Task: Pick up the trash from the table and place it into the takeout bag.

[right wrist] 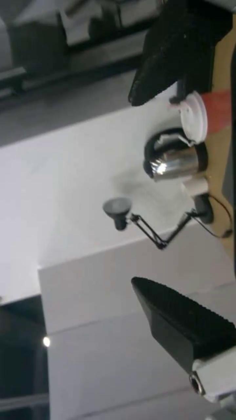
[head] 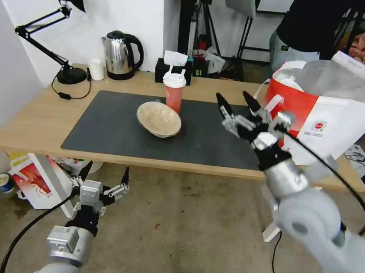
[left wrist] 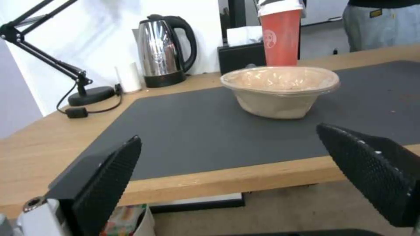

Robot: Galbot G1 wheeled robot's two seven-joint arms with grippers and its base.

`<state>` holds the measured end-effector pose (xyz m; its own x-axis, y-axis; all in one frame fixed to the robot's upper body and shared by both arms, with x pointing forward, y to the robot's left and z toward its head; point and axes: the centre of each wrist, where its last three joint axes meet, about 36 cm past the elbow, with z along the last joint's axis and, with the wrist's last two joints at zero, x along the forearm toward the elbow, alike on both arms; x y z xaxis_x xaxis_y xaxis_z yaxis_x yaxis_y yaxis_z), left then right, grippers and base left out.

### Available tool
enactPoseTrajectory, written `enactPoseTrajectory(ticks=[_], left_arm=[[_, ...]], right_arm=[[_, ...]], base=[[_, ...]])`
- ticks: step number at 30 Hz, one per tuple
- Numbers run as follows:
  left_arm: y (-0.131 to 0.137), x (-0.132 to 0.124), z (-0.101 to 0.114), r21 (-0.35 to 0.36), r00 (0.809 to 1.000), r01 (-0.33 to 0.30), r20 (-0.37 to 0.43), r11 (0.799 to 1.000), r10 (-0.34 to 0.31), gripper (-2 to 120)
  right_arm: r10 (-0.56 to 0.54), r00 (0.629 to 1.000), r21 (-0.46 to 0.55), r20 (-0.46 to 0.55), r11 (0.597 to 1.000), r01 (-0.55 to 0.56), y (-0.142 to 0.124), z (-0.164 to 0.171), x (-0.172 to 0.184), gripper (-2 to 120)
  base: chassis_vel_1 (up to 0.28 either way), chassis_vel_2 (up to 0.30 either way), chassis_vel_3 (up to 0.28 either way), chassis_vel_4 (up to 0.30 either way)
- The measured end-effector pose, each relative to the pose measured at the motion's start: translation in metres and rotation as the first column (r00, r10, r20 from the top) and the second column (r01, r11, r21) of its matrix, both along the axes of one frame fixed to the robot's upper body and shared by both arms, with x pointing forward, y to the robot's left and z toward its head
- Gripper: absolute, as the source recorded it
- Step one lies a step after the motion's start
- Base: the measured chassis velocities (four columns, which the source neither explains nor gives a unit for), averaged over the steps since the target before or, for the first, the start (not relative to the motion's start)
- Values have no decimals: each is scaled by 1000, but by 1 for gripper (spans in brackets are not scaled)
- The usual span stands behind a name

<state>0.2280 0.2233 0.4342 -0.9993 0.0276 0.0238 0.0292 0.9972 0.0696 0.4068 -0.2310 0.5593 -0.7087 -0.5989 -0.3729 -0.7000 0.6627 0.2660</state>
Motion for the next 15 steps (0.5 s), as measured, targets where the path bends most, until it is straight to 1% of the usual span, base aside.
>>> enactPoseTrajectory(ticks=[2,6,15], left_arm=[[0,0,0,0,1000,0,0,1000,0,100],[0,0,0,0,1000,0,0,1000,0,100],[0,0,0,0,1000,0,0,1000,0,100]], right_arm=[[44,999,-34,-4,998,-44,3,-3,16,100],[84,996,-72,-10,994,-84,10,-6,31,100],[116,993,-156,-34,980,-120,22,-10,53,100]], base=[[0,0,0,0],[0,0,0,0],[0,0,0,0]])
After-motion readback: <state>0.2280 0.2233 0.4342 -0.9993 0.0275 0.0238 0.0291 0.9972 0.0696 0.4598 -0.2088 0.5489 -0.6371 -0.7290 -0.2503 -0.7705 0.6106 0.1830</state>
